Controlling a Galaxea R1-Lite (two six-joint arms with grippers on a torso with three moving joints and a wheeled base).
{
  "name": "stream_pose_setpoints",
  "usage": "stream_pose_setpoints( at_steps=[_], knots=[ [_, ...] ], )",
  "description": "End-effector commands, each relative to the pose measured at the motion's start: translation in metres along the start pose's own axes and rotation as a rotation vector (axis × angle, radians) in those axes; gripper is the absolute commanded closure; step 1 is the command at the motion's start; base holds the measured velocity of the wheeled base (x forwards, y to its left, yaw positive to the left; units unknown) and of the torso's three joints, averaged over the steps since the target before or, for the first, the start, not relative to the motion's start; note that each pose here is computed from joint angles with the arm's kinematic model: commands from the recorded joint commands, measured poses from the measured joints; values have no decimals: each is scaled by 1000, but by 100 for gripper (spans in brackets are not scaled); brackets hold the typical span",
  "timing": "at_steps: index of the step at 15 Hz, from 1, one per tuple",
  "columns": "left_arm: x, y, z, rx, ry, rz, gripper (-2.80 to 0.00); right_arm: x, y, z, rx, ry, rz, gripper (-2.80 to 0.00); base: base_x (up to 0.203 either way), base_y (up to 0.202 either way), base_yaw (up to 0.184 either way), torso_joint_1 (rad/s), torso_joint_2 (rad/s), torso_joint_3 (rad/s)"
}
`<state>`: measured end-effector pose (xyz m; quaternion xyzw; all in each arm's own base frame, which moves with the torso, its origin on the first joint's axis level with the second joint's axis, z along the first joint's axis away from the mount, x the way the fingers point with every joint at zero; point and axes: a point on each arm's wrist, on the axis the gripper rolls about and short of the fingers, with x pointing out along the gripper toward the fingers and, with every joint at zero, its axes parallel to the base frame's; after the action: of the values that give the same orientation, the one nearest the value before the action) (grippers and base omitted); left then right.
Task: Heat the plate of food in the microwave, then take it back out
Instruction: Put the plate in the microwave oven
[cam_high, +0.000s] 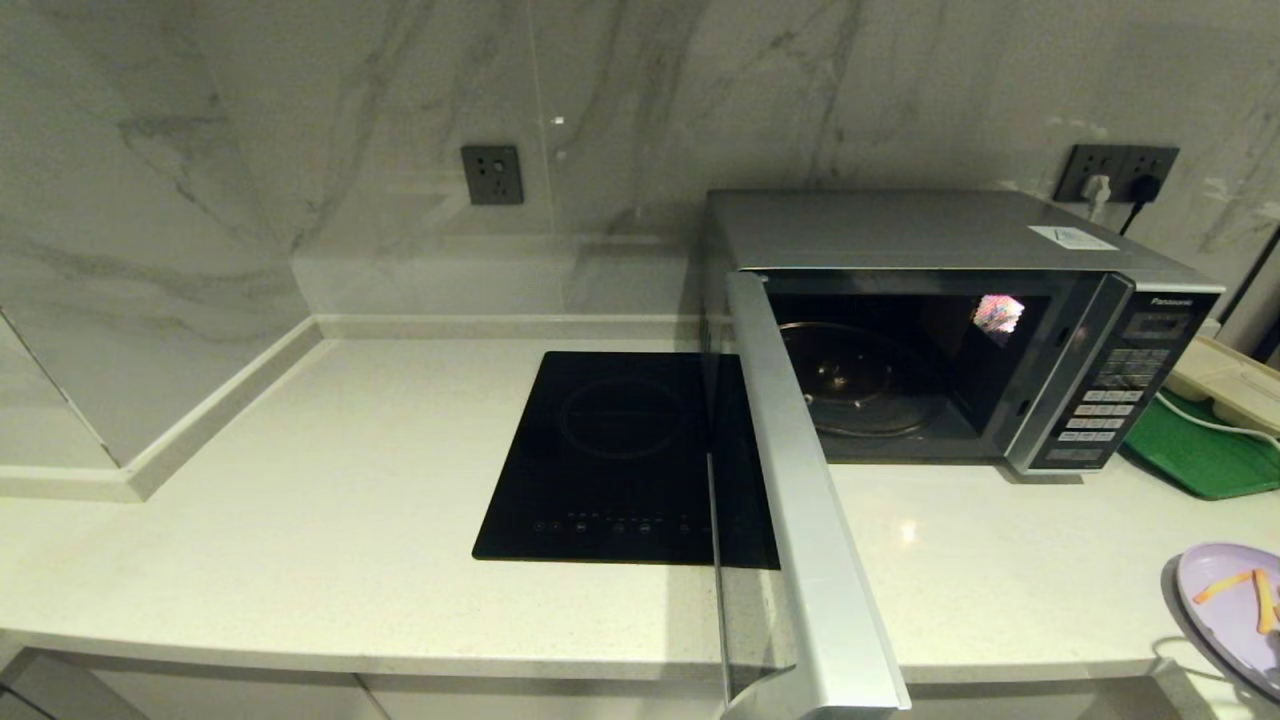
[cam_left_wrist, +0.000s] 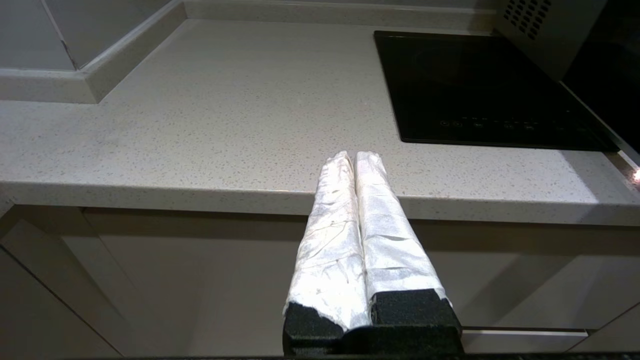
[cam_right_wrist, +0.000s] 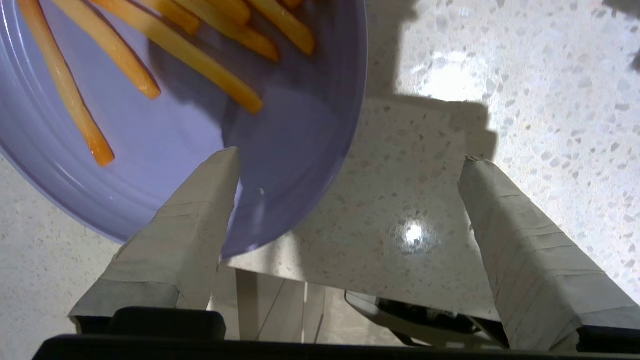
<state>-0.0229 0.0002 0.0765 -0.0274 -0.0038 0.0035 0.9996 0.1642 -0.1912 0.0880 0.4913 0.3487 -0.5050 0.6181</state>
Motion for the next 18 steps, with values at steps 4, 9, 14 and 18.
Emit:
stream_pose_setpoints(
  at_steps=[4,9,14,18],
  knots=[
    [0,0,0,-1,0,0,0,12,-3,2,13,-3,-55,-280,0,0,0,0,0,0],
    [0,0,0,-1,-1,0,0,17,-6,6,30,-34,-63,-280,0,0,0,0,0,0],
    [0,0,0,-1,0,0,0,22,-7,6,32,-24,-77,-280,0,0,0,0,0,0],
    [0,0,0,-1,0,0,0,23,-10,10,48,-31,-89,-280,0,0,0,0,0,0]
  ],
)
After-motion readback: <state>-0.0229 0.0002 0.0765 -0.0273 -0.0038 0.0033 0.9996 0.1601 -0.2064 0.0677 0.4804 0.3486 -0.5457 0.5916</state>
